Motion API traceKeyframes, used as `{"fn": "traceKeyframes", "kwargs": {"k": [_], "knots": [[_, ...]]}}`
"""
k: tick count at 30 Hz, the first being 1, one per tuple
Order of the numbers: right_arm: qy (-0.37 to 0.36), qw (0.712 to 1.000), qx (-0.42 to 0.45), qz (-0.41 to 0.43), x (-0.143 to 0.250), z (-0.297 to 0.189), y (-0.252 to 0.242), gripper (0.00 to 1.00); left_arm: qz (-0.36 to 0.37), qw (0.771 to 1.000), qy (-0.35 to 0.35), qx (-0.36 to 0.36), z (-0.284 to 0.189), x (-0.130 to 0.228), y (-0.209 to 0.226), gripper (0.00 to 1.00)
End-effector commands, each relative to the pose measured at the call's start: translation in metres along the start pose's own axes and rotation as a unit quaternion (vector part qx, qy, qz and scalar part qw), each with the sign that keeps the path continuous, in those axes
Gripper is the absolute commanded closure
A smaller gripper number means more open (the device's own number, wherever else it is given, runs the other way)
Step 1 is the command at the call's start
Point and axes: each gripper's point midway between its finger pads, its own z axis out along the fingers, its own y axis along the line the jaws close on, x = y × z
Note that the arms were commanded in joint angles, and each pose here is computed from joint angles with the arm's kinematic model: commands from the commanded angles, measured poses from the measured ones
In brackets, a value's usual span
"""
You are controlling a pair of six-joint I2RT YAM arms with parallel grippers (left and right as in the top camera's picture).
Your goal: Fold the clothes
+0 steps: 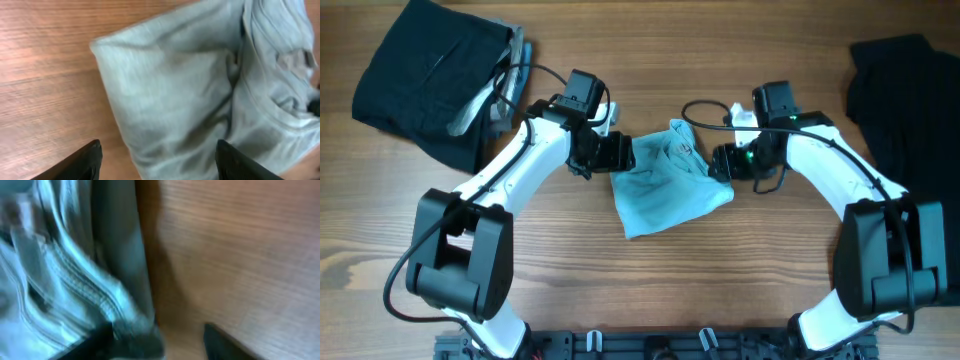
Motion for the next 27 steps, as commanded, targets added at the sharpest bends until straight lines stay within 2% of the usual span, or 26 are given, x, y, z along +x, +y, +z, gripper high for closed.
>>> {"fn": "traceKeyframes", "kwargs": {"k": [1,2,3,5,6,7,8,9,10,14,16,18,20,21,22,23,25,27], "knots": [[0.031,0.998,-0.055,0.005,0.017,-0.002,0.02,0.86,0.005,1.0,-0.005,-0.026,0.016,-0.006,0.012,0.33],[0.042,0.998,-0.033,0.021,0.022,-0.002,0.013,0.96,0.003,1.0,0.001,-0.027,0.021,-0.004,0.014,0.38],[0.057,0.993,0.051,0.093,0.032,-0.003,-0.014,0.96,-0.001,0.999,0.013,-0.029,0.029,-0.001,0.017,0.46],[0.062,0.979,0.139,0.136,0.04,-0.009,-0.043,0.96,-0.008,0.999,0.04,-0.015,0.043,0.008,0.017,0.53],[0.063,0.98,0.137,0.13,0.04,-0.009,-0.042,0.89,-0.011,0.999,0.049,-0.008,0.047,0.011,0.016,0.57],[0.063,0.98,0.137,0.13,0.04,-0.009,-0.042,0.67,-0.012,0.998,0.055,-0.005,0.051,0.013,0.016,0.64],[0.063,0.981,0.136,0.122,0.04,-0.009,-0.042,0.56,-0.013,0.998,0.056,-0.006,0.051,0.013,0.017,0.82],[0.063,0.984,0.127,0.105,0.039,-0.009,-0.04,0.53,-0.015,0.998,0.056,-0.006,0.051,0.013,0.018,0.96],[0.061,0.986,0.12,0.097,0.037,-0.008,-0.037,0.53,-0.017,0.998,0.053,-0.006,0.049,0.011,0.019,0.96],[0.04,0.995,0.066,0.06,0.019,-0.013,-0.017,0.54,-0.068,0.996,0.049,-0.014,0.033,0.005,0.047,0.96],[0.014,1.0,-0.028,-0.002,0.007,-0.021,0.018,0.54,-0.096,0.994,0.055,-0.005,0.028,0.006,0.057,0.96],[-0.025,0.991,-0.117,-0.057,-0.005,-0.034,0.052,0.53,-0.113,0.992,0.062,0.009,0.023,0.008,0.061,0.96],[-0.05,0.986,-0.135,-0.083,-0.015,-0.038,0.063,0.48,-0.122,0.991,0.06,0.02,0.02,0.006,0.061,0.96],[-0.063,0.984,-0.133,-0.096,-0.021,-0.037,0.065,0.46,-0.121,0.991,0.058,0.03,0.019,0.004,0.057,0.93],[-0.081,0.982,-0.129,-0.115,-0.029,-0.035,0.068,0.41,-0.119,0.99,0.056,0.048,0.019,0.002,0.051,0.6],[-0.097,0.979,-0.126,-0.129,-0.037,-0.033,0.071,0.33,-0.118,0.99,0.056,0.061,0.018,0.001,0.046,0.5],[-0.125,0.972,-0.126,-0.154,-0.05,-0.031,0.079,0.23,-0.117,0.99,0.054,0.063,0.018,0.0,0.046,0.41],[-0.146,0.968,-0.116,-0.167,-0.062,-0.023,0.086,0.22,-0.114,0.99,0.047,0.065,0.013,-0.002,0.044,0.37]]}}
